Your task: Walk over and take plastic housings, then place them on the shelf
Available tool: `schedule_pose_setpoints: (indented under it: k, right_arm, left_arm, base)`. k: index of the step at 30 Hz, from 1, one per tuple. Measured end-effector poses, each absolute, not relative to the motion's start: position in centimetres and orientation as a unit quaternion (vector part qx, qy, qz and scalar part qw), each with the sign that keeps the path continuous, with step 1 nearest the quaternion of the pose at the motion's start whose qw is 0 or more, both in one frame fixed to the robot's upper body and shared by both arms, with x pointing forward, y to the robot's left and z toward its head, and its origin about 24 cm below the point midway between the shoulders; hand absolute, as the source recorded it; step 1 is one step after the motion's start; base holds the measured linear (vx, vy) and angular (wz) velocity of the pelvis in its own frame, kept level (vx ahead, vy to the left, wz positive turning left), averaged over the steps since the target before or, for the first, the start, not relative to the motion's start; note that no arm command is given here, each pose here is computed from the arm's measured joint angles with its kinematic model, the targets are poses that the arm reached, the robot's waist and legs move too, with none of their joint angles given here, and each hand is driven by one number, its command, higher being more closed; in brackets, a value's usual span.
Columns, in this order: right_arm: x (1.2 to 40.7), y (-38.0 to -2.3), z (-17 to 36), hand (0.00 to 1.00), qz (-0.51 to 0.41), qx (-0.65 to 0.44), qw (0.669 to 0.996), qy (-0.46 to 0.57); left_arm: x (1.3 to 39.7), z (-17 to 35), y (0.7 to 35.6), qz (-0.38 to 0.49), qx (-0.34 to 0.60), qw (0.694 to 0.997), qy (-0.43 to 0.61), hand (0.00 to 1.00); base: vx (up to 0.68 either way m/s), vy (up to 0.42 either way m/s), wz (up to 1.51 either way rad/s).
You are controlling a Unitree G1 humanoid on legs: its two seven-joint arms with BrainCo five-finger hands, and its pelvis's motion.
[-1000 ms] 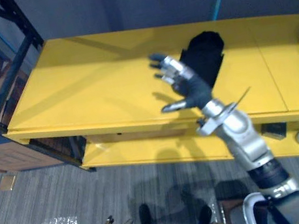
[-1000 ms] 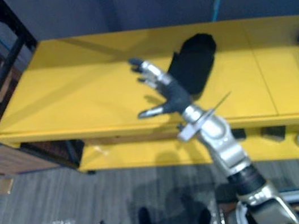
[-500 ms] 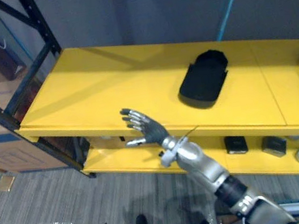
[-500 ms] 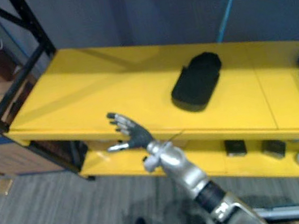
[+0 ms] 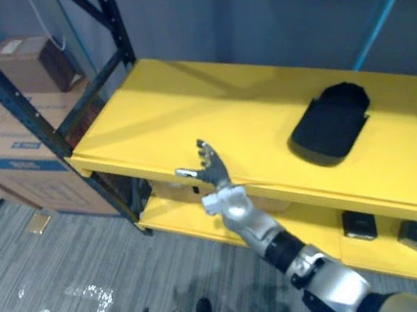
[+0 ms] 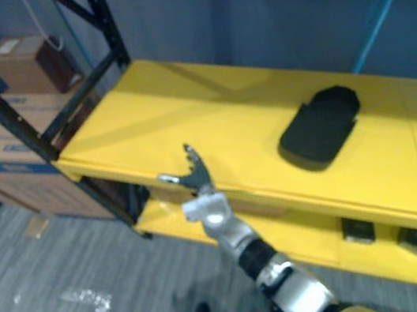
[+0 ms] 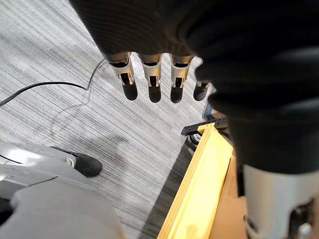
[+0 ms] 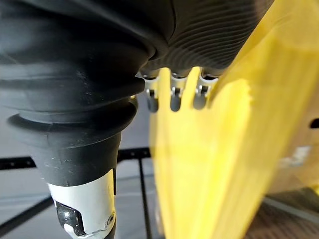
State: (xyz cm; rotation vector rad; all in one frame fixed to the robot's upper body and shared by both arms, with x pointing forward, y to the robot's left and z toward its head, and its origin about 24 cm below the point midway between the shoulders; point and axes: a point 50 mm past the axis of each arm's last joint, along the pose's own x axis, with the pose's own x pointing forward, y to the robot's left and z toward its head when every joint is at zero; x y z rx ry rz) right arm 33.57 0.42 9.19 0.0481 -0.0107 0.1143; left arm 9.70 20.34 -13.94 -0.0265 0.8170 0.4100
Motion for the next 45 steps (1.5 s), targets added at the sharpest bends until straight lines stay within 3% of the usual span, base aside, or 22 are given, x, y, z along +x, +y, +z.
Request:
schedule_pose_setpoints:
  k: [4,14,19,26,45]
  right_arm:
    - [35.4,-0.6,12.4,0.00,0.004,0.039,0.998,-0.048]
    - [36.4,-1.4,18.2,0.00,-0.026,0.092,0.985,-0.140]
    - [38.1,-4.2,15.6,0.00,-0.086,0.069,0.993,-0.037]
    - [39.2,-8.4,11.3,0.00,-0.170,0.063,0.979,0.097]
    - [37.9,-11.2,9.5,0.00,-0.211,0.121,0.966,0.084]
  left_arm:
    - [9.6,-14.0,20.3,0.197,-0.012,0.897,0.396,0.00]
    - [9.7,-14.0,20.3,0.195,-0.016,0.897,0.396,0.00]
    - [9.8,-14.1,20.3,0.194,-0.017,0.896,0.399,0.00]
    - [10.1,-14.2,20.2,0.192,-0.019,0.893,0.407,0.00]
    - [11.0,-14.2,19.4,0.196,-0.042,0.893,0.402,0.00]
  base:
    - [-0.05,-0.022,0.01]
    - [-0.02,-0.032,0.04]
    - [0.00,0.000,0.00]
    - [0.00,0.000,0.00]
    - [0.01,0.012,-0.03]
